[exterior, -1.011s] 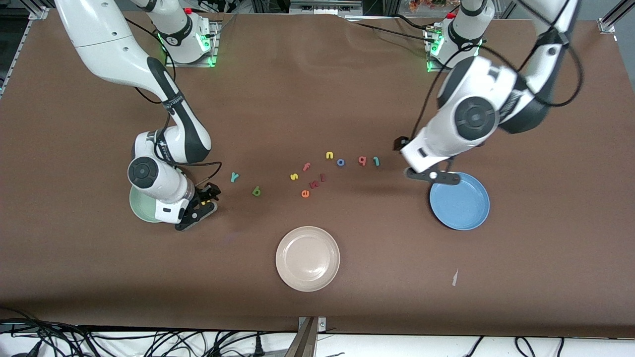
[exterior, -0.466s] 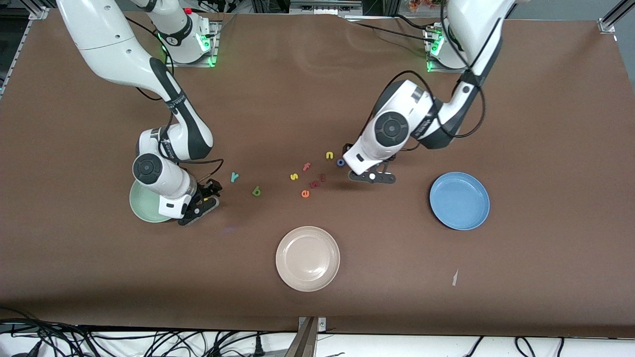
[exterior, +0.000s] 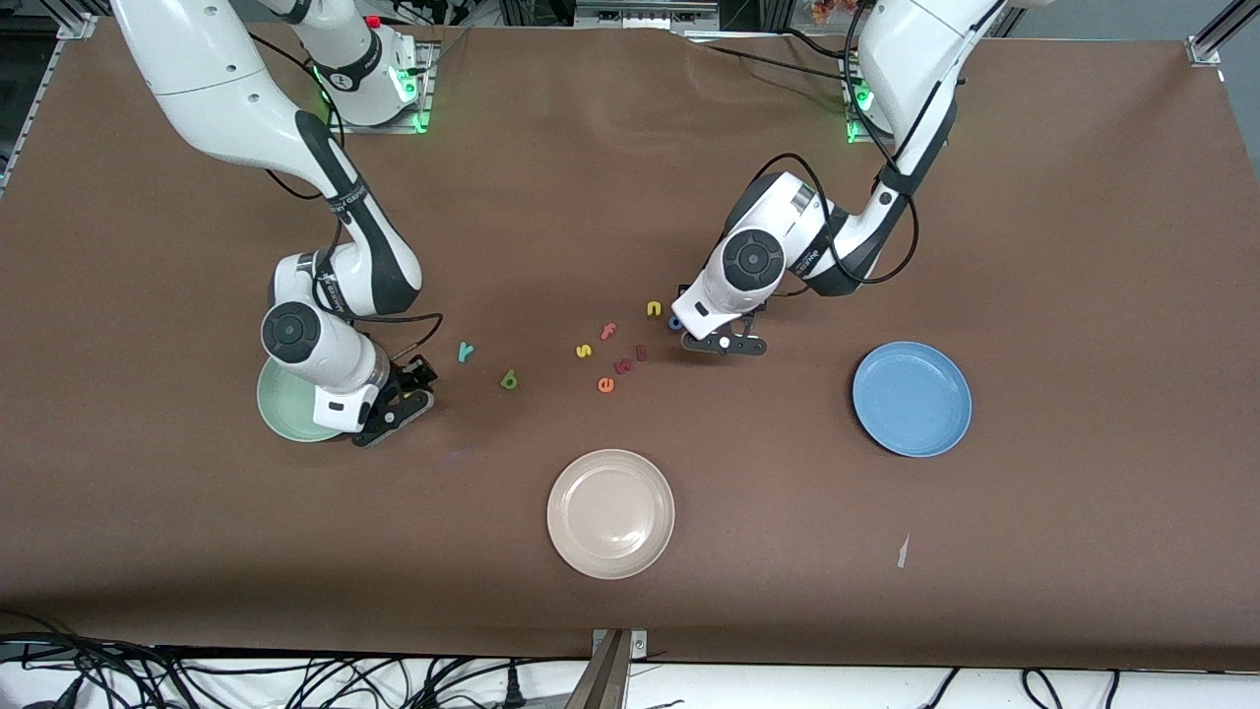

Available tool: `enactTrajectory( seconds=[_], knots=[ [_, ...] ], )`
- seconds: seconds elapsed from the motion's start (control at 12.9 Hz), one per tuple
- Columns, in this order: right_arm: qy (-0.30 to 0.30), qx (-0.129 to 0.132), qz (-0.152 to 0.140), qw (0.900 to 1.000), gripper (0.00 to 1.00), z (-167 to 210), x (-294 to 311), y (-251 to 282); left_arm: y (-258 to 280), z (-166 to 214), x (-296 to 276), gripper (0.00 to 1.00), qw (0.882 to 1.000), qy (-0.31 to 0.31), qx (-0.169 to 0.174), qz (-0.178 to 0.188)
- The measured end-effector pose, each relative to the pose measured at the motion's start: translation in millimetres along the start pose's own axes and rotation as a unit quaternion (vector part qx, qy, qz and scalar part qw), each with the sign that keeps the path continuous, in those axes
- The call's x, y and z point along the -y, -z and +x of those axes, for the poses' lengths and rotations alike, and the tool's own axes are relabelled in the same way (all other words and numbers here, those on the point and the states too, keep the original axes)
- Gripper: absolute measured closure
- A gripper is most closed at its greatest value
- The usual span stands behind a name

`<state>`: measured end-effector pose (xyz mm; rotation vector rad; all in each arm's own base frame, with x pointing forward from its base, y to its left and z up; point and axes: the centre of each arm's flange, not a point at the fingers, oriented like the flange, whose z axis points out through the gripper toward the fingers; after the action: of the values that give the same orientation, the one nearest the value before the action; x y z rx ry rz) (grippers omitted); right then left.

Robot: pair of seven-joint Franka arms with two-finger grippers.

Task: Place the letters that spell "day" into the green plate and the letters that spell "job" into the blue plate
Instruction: 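Grasp yellow a with the right gripper while the left gripper grasps pink b, then drop yellow a on the green plate while the left gripper drops b on blue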

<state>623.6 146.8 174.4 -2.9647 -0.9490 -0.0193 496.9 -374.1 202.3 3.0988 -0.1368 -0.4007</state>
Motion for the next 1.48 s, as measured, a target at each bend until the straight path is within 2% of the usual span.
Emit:
enactTrajectory(
  seconds=[0.08,0.16,0.23,0.31,0.39,0.47,0.54,0.62,0.7,0.78,0.86,1.01,1.24,1.48],
  knots=[
    [0.000,-0.001,-0.001,1.000,0.34,0.2,-0.6,2.0,-4.0,0.5,0.9,0.59,1.000,-0.004,0.000,0.006],
    [0.000,-0.001,0.000,1.000,0.36,-0.1,-0.3,1.8,-7.5,1.2,1.0,0.59,1.000,-0.005,-0.001,0.007],
    [-0.001,-0.002,-0.001,1.000,0.44,0.0,-0.9,3.0,-11.9,1.9,1.1,0.59,1.000,-0.004,-0.001,0.006],
    [-0.001,-0.002,-0.001,1.000,0.44,0.0,-0.8,3.1,-17.9,2.3,1.4,0.59,1.000,-0.004,0.001,0.006],
    [-0.001,-0.003,-0.001,1.000,0.51,0.0,-1.1,3.9,-23.3,3.0,1.7,0.59,1.000,-0.004,0.000,0.004],
    [-0.001,-0.003,-0.001,1.000,0.51,0.0,-1.0,3.7,-28.0,3.7,1.8,0.59,1.000,-0.003,-0.001,0.002],
    [-0.001,-0.003,-0.001,1.000,0.57,0.0,-1.2,4.4,-32.1,4.6,1.9,0.57,1.000,-0.003,-0.003,0.000],
    [-0.001,-0.003,-0.001,1.000,0.58,0.0,-1.3,4.4,-33.9,5.6,2.1,0.57,1.000,-0.002,-0.005,-0.001],
    [-0.001,-0.003,-0.002,1.000,0.63,0.0,-1.4,4.7,-33.7,5.6,2.1,0.58,1.000,-0.002,-0.005,-0.001],
    [-0.001,-0.003,-0.002,1.000,0.64,0.0,-1.5,4.9,-33.1,5.6,1.9,0.61,1.000,-0.002,-0.006,-0.001],
    [-0.001,-0.004,-0.002,1.000,0.72,0.2,-1.5,5.4,-31.7,5.3,1.2,0.72,1.000,-0.005,-0.008,0.001],
    [-0.001,-0.006,-0.003,1.000,0.71,1.1,-1.3,8.5,-31.8,3.9,-1.7,0.72,1.000,-0.017,-0.015,0.010],
    [0.002,-0.012,-0.006,1.000,0.71,5.1,-1.7,43.0,-18.8,6.6,1.0,0.72,1.000,-0.015,-0.013,0.017],
    [0.010,-0.008,-0.007,1.000,0.71,-1.8,-14.2,93.9,47.3,10.9,21.6,0.72,0.999,0.003,-0.014,0.030]
  ],
)
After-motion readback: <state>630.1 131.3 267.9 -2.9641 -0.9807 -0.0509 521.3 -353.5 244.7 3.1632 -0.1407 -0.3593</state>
